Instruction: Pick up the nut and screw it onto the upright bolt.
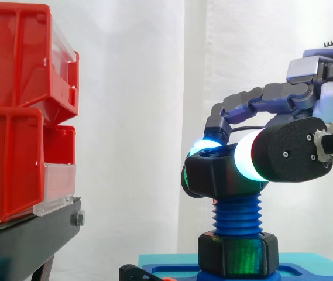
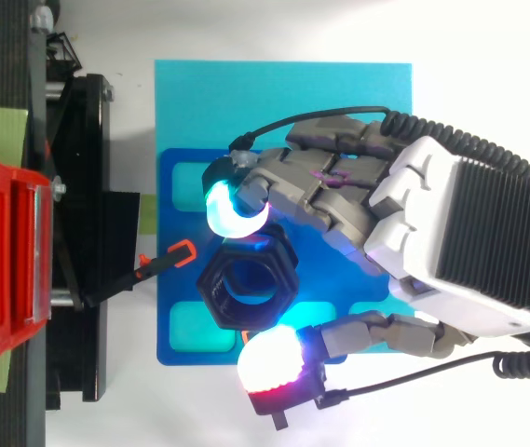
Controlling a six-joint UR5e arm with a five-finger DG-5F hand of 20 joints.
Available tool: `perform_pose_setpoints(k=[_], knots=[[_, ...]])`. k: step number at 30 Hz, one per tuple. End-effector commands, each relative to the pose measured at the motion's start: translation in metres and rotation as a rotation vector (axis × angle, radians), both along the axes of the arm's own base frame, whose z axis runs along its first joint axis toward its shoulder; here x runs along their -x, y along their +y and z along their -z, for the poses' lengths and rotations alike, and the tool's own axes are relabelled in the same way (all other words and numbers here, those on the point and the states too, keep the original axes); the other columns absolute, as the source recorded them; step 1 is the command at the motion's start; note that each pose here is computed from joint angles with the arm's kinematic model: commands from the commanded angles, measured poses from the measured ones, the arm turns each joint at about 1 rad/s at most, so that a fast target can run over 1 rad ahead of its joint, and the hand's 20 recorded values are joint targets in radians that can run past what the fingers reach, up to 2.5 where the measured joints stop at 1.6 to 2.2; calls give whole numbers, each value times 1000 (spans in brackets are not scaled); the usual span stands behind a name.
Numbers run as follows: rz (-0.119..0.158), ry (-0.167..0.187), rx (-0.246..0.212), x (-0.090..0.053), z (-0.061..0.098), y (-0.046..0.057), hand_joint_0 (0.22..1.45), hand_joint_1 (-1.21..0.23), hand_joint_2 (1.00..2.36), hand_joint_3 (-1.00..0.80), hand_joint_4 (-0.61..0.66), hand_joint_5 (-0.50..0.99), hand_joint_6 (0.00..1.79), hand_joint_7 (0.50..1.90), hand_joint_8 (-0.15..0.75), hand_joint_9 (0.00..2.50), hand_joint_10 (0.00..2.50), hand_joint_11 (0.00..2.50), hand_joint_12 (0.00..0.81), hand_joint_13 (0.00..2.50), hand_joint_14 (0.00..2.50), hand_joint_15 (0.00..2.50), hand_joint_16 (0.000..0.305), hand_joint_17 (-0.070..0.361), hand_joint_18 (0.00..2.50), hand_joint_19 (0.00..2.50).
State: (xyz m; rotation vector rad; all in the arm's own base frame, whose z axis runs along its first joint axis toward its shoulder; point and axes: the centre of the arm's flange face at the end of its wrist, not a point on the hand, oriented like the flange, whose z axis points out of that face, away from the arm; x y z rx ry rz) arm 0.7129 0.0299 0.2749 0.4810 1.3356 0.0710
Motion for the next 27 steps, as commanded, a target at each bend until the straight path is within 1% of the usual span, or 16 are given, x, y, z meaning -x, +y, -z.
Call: perform_pose_setpoints(k=[1,6,8,10,12,16,18,20,22,27], knots=[[1,0,-1,0,-1,-1,632,-649,1000,-500,265,-105,500,1344,325,963,11,289,340,849,8,207,38,86,642,312],[7,13,-2,1,2,-6,631,-648,1000,-500,266,-105,500,1340,327,969,10,301,338,849,8,208,38,86,644,309],[9,26,-2,2,3,-10,632,-646,1000,-500,265,-104,500,1341,326,969,10,300,339,851,8,205,38,87,643,311],[7,39,1,3,5,-10,632,-646,1000,-500,264,-104,500,1342,326,968,9,296,338,851,8,208,38,87,644,309],[9,44,0,4,6,-11,633,-645,1000,-500,266,-104,500,1343,329,971,9,292,340,850,9,207,38,87,643,309],[10,44,0,4,6,-13,634,-644,1000,-500,264,-104,500,1343,326,974,10,302,338,850,8,208,38,86,643,312],[2,42,1,3,5,-12,634,-643,1000,-500,266,-104,500,1343,325,975,10,296,340,850,10,204,38,86,643,309],[1,40,1,3,5,-13,634,-643,1000,-500,265,-104,500,1344,326,977,10,297,339,850,8,205,39,87,644,312],[-8,40,2,3,4,-11,634,-642,1000,-500,264,-103,500,1341,329,978,11,290,339,851,8,202,39,87,644,312],[-8,40,2,3,4,-12,635,-643,1000,-500,265,-102,500,1342,324,974,12,291,339,851,8,205,39,87,644,309]])
